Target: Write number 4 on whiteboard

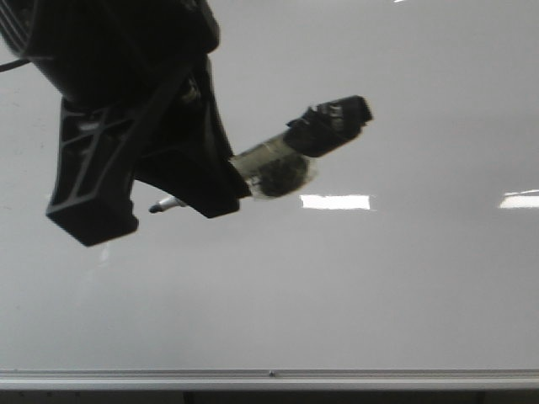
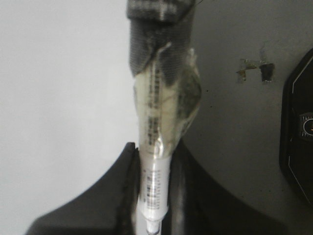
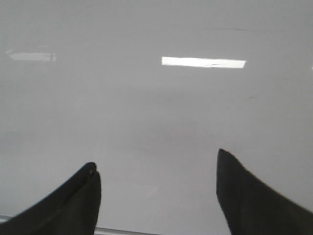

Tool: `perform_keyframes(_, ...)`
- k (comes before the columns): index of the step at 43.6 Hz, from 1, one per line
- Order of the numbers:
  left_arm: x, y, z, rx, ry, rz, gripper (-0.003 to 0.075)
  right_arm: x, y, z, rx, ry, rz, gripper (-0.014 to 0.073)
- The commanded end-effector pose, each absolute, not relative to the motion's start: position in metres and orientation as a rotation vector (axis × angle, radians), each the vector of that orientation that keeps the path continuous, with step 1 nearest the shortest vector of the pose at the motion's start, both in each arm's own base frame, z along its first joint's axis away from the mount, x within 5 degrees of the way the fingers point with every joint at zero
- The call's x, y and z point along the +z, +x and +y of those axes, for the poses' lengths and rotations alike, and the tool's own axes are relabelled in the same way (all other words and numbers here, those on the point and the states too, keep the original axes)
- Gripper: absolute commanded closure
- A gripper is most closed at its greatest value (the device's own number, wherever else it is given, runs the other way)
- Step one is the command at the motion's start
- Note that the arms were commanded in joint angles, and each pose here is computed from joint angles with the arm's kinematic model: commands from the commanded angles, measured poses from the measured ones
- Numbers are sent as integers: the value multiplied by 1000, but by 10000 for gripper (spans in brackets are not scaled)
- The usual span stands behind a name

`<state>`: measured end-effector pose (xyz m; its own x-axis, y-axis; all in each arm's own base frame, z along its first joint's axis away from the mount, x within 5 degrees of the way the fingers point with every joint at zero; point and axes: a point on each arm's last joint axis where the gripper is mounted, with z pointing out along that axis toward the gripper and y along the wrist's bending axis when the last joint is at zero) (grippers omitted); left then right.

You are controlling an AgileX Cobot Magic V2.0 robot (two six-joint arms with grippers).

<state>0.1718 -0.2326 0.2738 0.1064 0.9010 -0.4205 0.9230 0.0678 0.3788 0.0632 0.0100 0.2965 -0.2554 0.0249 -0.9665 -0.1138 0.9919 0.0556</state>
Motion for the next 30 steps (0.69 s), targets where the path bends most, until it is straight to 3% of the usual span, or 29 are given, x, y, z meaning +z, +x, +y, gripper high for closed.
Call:
perform_keyframes(1,298,160,-243,-114,1770,1656,740,315,69,18,173,-181,1784,69)
perform_keyframes(13,298,151,-249,-141,1794,1633,740,324,77,72,509,-881,1802,69)
perform_keyframes(20,298,151,-249,-141,1794,1633,740,324,95,93,533,-1056,1776,69)
perform_keyframes(30,298,151,-249,-142,1793,1631,740,316,128,118,545,-1133,1846,69)
